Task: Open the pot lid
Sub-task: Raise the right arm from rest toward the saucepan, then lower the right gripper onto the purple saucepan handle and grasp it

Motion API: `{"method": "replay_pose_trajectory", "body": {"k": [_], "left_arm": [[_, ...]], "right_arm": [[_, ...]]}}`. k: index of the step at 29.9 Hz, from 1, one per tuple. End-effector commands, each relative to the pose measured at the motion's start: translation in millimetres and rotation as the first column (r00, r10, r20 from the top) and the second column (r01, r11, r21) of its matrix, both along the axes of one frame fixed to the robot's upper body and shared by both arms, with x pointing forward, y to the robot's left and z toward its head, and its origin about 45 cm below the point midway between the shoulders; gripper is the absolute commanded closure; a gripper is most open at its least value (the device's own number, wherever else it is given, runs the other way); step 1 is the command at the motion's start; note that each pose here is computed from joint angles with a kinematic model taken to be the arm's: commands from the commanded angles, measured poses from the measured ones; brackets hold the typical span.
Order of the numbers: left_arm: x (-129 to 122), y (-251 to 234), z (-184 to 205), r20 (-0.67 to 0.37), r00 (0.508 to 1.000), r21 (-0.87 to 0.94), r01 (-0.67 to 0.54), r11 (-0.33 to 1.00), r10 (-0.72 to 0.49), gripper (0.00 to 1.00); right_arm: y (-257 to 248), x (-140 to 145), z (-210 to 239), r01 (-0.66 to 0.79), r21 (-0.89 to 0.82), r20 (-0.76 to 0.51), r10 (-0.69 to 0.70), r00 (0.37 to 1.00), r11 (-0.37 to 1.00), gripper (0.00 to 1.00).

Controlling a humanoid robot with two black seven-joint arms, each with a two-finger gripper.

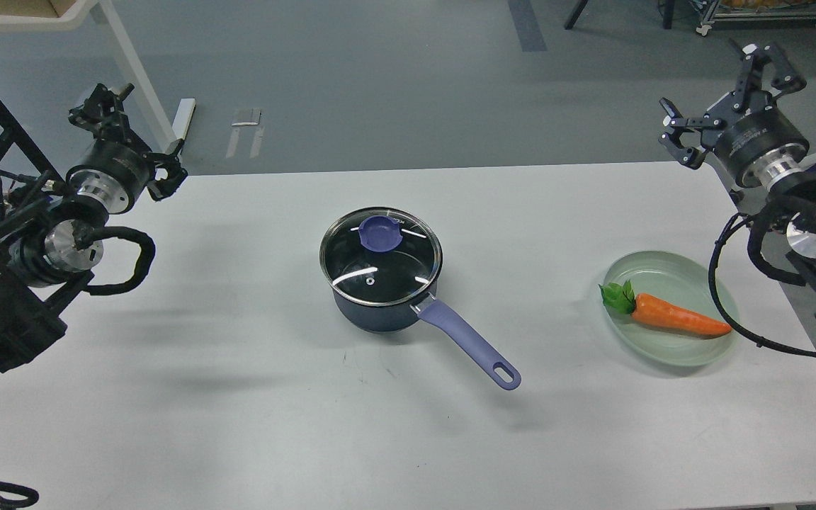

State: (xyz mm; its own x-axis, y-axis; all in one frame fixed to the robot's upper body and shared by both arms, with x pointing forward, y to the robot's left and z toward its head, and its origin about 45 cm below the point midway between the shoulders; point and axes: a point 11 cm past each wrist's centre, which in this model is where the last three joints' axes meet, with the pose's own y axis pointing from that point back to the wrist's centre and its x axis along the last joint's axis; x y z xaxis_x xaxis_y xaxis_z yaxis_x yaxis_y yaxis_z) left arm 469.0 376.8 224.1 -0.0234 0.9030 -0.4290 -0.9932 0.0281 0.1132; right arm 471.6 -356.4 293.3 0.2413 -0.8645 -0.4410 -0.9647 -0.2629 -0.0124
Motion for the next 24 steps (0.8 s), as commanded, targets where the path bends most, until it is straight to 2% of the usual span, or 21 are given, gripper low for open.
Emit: {"method": "replay_pose_trajectory", "body": {"k": [1,4,7,13,20,24], "left_arm": [[0.5,-1.6,0.6,0.004,1.000,0.003,0.007,1.000,-0.007,0.01],[-0.1,1.1,1.1,0.007,1.000,0.006,0.002,1.000,-0.002,0.01],[-1.6,4.2,0.6,0.007,1.000,0.009,-0.002,1.000,0.002,0.01],[-2.3,8.3,4.6,0.015,1.000,0.012,0.000,1.000,0.000,0.01],[-3.2,1.8,6.7,0.020,1.000,0.005,0.021,1.000,-0.021,0.01],[-3.1,1.1,6.6,0.021,1.000,0.004,0.022,1.000,-0.022,0.01]], "right_arm": [[19.6,3.5,29.5,-0.118,-0.197,0.006,0.121,0.993,0.973,0.00],[49.3,3.8,48.1,-0.228,-0.372,-0.007,0.243,0.970,0.900,0.00],[78.8,1.9,62.7,-0.308,-0.557,-0.027,0.354,0.935,0.772,0.00],[139.2,-28.8,53.9,-0.408,-0.841,-0.165,0.550,0.819,0.355,0.00],[192.3,-76.2,26.4,-0.437,-0.899,-0.335,0.690,0.641,-0.030,0.02],[216.9,-101.4,3.2,-0.394,-0.888,-0.433,0.720,0.542,-0.237,0.02]]}}
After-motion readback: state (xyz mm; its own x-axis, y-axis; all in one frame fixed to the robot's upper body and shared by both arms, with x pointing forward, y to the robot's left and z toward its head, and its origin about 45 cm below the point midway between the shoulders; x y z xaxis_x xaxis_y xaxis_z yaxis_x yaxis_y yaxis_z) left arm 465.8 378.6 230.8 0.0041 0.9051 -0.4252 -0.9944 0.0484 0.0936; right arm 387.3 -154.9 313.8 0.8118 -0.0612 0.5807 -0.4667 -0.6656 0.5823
